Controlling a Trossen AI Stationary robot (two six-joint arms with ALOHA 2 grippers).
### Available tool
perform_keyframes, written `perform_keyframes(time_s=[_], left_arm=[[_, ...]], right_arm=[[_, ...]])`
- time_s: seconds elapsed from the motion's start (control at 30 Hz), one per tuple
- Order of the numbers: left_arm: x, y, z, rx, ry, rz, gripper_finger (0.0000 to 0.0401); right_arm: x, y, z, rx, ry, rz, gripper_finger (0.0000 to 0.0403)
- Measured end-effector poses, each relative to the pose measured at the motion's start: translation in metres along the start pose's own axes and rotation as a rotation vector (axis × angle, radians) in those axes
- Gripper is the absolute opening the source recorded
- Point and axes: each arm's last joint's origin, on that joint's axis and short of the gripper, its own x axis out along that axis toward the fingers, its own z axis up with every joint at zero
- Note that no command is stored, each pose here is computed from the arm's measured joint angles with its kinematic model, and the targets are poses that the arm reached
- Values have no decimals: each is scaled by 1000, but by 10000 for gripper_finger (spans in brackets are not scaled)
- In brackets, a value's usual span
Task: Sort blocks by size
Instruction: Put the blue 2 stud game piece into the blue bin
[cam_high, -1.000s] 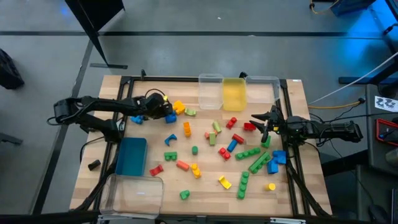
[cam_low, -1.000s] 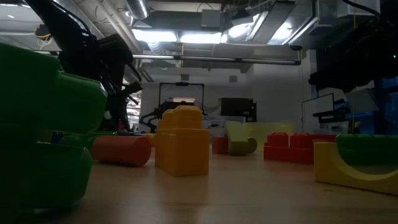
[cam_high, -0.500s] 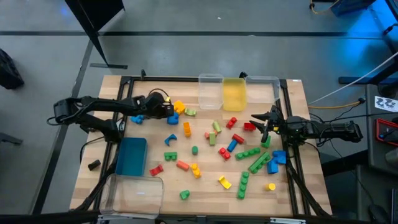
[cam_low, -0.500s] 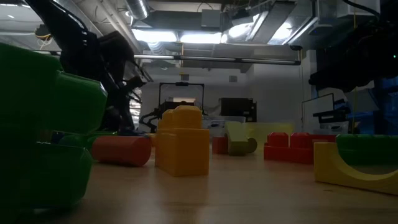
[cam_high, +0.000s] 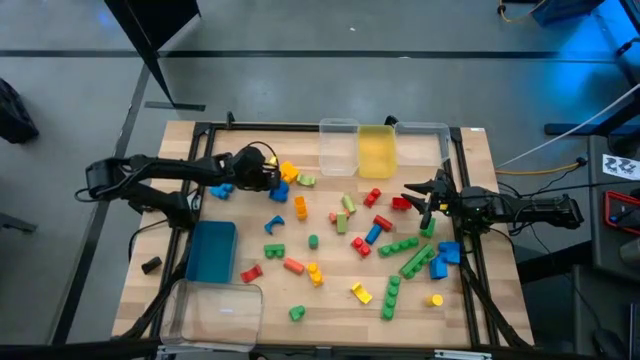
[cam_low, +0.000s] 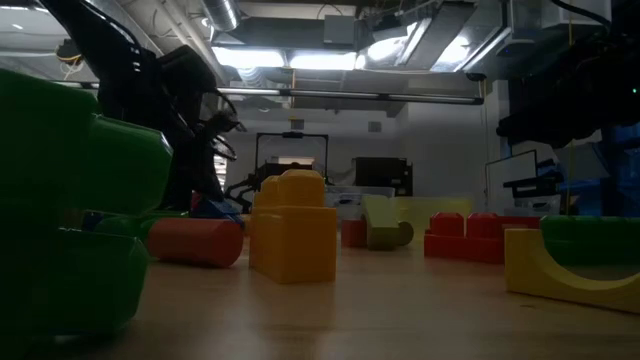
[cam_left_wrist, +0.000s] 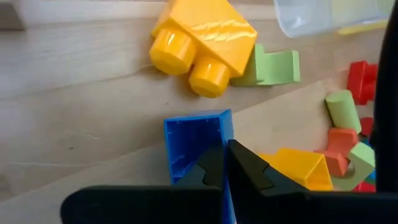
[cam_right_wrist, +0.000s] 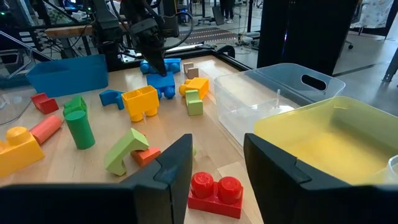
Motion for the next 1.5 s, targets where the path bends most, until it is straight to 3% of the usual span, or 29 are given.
perform_keyframes(time_s=[0.23,0.37,0.53,0.67,1.0,1.17,1.37,1.5], left_arm=[[-18,-8,3,86,-56,-76,0],[-37,-14,5,152,-76,-174,0],[-66,-18,-1,219,5,-338,0],[-87,-11,-11,199,86,-369,0],[-142,-15,-16,218,199,-208,0],[-165,-21,-23,164,338,-68,0],[-169,-17,-42,34,572,166,0],[-166,-16,-52,13,657,301,0]], right_arm=[[0,0,0,0,0,0,147],[0,0,0,0,0,0,147],[0,0,0,0,0,0,147],[0,0,0,0,0,0,147],[0,0,0,0,0,0,147],[0,0,0,0,0,0,147],[0,0,0,1,0,0,147],[0,0,0,0,0,0,147]])
